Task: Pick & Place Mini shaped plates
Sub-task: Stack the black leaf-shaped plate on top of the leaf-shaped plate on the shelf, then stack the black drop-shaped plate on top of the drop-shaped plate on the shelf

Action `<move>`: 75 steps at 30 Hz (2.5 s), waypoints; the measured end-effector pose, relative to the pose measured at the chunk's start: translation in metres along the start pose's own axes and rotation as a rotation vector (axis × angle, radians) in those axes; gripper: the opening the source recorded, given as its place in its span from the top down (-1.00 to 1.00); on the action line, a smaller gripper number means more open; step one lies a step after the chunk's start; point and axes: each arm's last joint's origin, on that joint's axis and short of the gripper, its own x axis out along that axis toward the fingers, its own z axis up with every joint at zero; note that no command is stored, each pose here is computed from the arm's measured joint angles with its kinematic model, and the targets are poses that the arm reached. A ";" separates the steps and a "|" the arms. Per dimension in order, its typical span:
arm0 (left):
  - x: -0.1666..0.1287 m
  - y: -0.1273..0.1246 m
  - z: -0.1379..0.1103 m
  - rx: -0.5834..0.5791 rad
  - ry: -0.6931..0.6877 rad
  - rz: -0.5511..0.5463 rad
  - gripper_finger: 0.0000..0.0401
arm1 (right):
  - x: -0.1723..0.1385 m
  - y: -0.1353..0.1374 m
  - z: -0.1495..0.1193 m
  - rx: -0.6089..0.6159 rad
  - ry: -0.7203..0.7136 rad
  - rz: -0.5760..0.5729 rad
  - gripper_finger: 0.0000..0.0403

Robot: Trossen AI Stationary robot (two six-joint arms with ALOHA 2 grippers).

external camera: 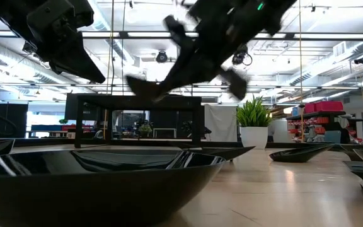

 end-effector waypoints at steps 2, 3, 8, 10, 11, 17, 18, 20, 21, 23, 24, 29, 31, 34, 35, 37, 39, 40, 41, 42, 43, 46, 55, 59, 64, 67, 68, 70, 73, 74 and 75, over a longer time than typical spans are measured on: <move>0.000 0.000 0.000 0.001 -0.003 0.006 0.93 | -0.023 -0.008 0.003 0.062 -0.028 0.018 0.99; 0.000 0.001 0.000 0.002 -0.008 0.013 0.93 | -0.035 -0.012 0.005 0.094 -0.044 0.013 0.99; 0.000 0.002 0.002 0.016 -0.049 0.061 0.93 | -0.086 -0.049 -0.007 0.227 -0.079 -0.156 0.99; 0.000 0.003 0.003 0.019 -0.071 0.094 0.93 | -0.098 -0.068 -0.019 0.290 -0.030 -0.241 0.99; 0.001 0.004 0.004 0.016 -0.081 0.111 0.93 | -0.102 -0.079 -0.027 0.312 0.002 -0.274 0.99; 0.007 0.013 0.010 0.034 -0.105 0.186 0.93 | -0.095 -0.126 -0.091 0.355 0.191 -0.296 1.00; 0.009 0.015 0.011 0.030 -0.104 0.196 0.93 | -0.092 -0.130 -0.104 0.361 0.214 -0.281 1.00; 0.011 0.018 0.012 0.021 -0.100 0.212 0.93 | -0.082 -0.137 -0.127 0.372 0.252 -0.258 1.00; 0.013 0.020 0.013 0.025 -0.094 0.215 0.93 | -0.075 -0.137 -0.138 0.378 0.271 -0.236 1.00; 0.014 0.022 0.014 0.024 -0.084 0.213 0.93 | -0.064 -0.136 -0.159 0.384 0.291 -0.213 1.00; 0.015 0.023 0.015 0.025 -0.078 0.211 0.93 | -0.059 -0.134 -0.166 0.378 0.299 -0.189 1.00; 0.018 0.026 0.016 0.024 -0.065 0.213 0.93 | -0.048 -0.129 -0.190 0.370 0.341 -0.162 1.00; 0.019 0.027 0.017 0.031 -0.067 0.215 0.93 | -0.047 -0.128 -0.195 0.381 0.350 -0.157 1.00; 0.020 0.028 0.019 0.039 -0.072 0.224 0.93 | -0.049 -0.129 -0.199 0.404 0.354 -0.166 0.99; 0.020 0.029 0.020 0.043 -0.076 0.228 0.93 | -0.049 -0.129 -0.200 0.409 0.354 -0.166 0.98; 0.022 0.030 0.022 0.051 -0.085 0.233 0.93 | -0.049 -0.128 -0.200 0.412 0.350 -0.162 0.94; 0.023 0.031 0.024 0.054 -0.098 0.236 0.93 | -0.048 -0.127 -0.199 0.416 0.336 -0.153 0.90; 0.023 0.031 0.025 0.055 -0.100 0.237 0.93 | -0.048 -0.127 -0.199 0.421 0.328 -0.147 0.87; 0.023 0.032 0.025 0.052 -0.101 0.239 0.93 | -0.047 -0.126 -0.200 0.423 0.327 -0.145 0.86; 0.024 0.032 0.026 0.049 -0.102 0.240 0.93 | -0.046 -0.126 -0.200 0.424 0.328 -0.143 0.84; 0.024 0.032 0.026 0.048 -0.099 0.236 0.93 | -0.046 -0.125 -0.200 0.426 0.329 -0.139 0.82; 0.024 0.032 0.026 0.047 -0.094 0.225 0.93 | -0.045 -0.125 -0.200 0.440 0.328 -0.143 0.78; 0.024 0.031 0.027 0.036 -0.094 0.200 0.93 | -0.045 -0.126 -0.198 0.555 0.212 -0.139 0.60; 0.024 0.030 0.027 0.031 -0.088 0.177 0.93 | -0.045 -0.129 -0.196 0.639 0.152 -0.167 0.55; 0.024 0.030 0.027 0.023 -0.088 0.176 0.93 | -0.060 -0.142 -0.190 0.792 0.102 -0.266 0.57; 0.024 0.030 0.027 0.024 -0.089 0.175 0.93 | -0.079 -0.151 -0.176 0.901 0.031 -0.315 0.61; 0.024 0.030 0.027 0.023 -0.089 0.175 0.93 | -0.085 -0.153 -0.170 0.939 0.001 -0.315 0.63; 0.024 0.030 0.027 0.024 -0.089 0.175 0.93 | -0.095 -0.153 -0.157 1.003 -0.052 -0.278 0.67; 0.024 0.030 0.027 0.024 -0.088 0.175 0.93 | -0.103 -0.150 -0.136 1.050 -0.112 -0.185 0.75; 0.024 0.030 0.027 0.024 -0.088 0.175 0.93 | -0.102 -0.147 -0.129 1.058 -0.116 -0.145 0.78; 0.024 0.030 0.027 0.024 -0.088 0.175 0.93 | -0.100 -0.143 -0.122 1.063 -0.112 -0.105 0.80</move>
